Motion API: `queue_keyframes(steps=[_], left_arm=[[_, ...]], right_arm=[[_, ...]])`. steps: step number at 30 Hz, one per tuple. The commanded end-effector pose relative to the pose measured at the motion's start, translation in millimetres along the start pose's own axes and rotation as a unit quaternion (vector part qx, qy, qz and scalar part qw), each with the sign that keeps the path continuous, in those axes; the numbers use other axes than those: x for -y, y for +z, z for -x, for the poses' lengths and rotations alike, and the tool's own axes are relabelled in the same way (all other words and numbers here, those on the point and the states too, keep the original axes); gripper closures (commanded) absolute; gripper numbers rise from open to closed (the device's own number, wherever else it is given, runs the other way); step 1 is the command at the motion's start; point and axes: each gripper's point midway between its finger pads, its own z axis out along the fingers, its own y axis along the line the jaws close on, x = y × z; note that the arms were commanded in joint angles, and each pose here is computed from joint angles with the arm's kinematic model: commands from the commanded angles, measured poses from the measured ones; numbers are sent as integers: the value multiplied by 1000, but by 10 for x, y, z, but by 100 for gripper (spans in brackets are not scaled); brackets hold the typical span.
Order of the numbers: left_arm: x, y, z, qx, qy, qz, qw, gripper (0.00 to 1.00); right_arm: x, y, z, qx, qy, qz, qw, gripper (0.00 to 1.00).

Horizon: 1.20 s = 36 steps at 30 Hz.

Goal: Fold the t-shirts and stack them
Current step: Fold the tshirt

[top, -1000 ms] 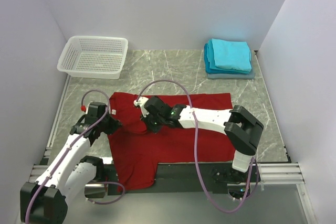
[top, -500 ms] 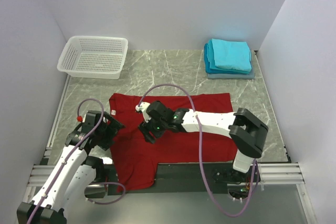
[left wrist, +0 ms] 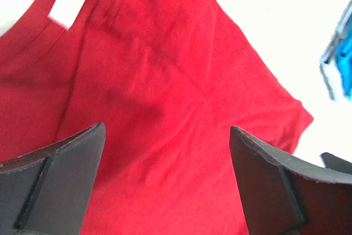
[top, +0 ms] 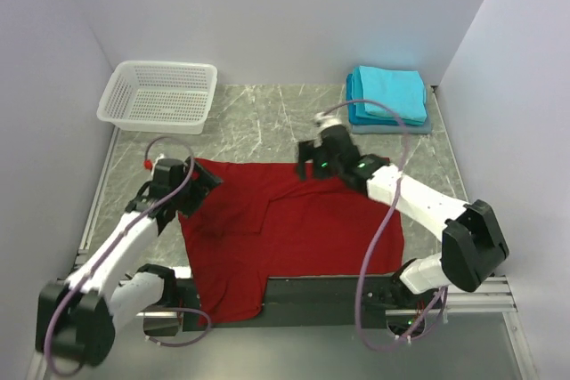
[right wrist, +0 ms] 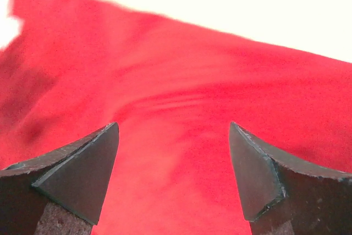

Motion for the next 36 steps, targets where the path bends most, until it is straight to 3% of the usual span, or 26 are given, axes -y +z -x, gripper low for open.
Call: queue_keyframes(steps=[1,8,15,18,21,28,36], left_arm=[[562,156,268,35,50,-87,994,1],[557,738,323,22,86,-45,995,1],[618,1203,221,-15,92,-58,994,1],[510,1357,207,-24,93,-26,995,0],[424,1458,178,-33,100,-6,994,0],[470,1497,138,-44,98,-17,994,1],[818,1611,101,-67,92,-66,991,1]], right_arm=[[712,-46,95,18,96,-93,991,13],[1884,70,-206,-40,232,-193,953,13],[2313,257,-429,-92,257,-214,938,13],[2465,259,-573,-116,280,-226,926,13],[2502,289,-712,-141,298,-206,921,32],[2833,167,-711,-141,313,-251,905,29],[3146,154,-686,-148,312,-281,896,32]])
